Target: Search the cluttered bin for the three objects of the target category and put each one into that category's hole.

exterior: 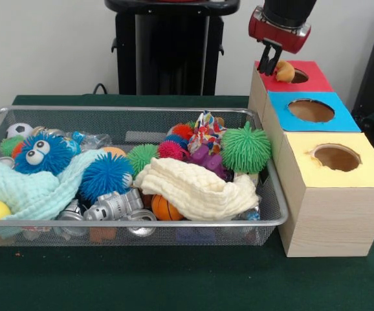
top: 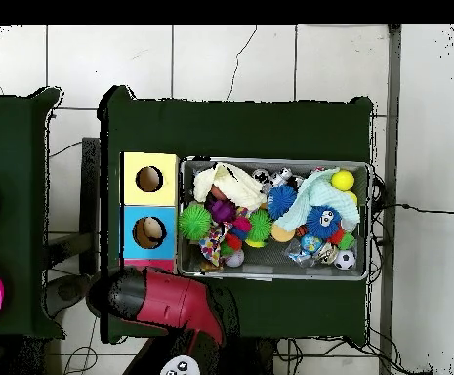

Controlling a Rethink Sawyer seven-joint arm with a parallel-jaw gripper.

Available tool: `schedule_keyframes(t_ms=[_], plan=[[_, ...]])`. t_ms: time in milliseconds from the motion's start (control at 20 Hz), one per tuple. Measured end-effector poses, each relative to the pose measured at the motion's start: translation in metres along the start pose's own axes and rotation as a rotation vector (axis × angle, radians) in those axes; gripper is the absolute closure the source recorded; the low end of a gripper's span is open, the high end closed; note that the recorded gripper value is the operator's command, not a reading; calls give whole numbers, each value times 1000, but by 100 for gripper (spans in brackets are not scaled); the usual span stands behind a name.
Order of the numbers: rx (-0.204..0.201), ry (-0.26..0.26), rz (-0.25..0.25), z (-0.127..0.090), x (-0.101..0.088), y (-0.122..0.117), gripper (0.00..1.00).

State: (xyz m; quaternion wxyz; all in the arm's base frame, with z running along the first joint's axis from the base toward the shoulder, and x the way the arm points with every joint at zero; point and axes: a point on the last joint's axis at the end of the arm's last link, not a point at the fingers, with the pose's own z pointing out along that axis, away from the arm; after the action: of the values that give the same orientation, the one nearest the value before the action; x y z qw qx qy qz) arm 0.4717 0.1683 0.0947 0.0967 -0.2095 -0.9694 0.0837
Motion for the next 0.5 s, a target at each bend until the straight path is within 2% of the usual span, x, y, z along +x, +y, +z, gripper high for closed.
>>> schedule_keyframes(t_ms=[250,500], plan=[[4,9,-6,3,8,2,100],[-8,33,14,5,16,3,100]])
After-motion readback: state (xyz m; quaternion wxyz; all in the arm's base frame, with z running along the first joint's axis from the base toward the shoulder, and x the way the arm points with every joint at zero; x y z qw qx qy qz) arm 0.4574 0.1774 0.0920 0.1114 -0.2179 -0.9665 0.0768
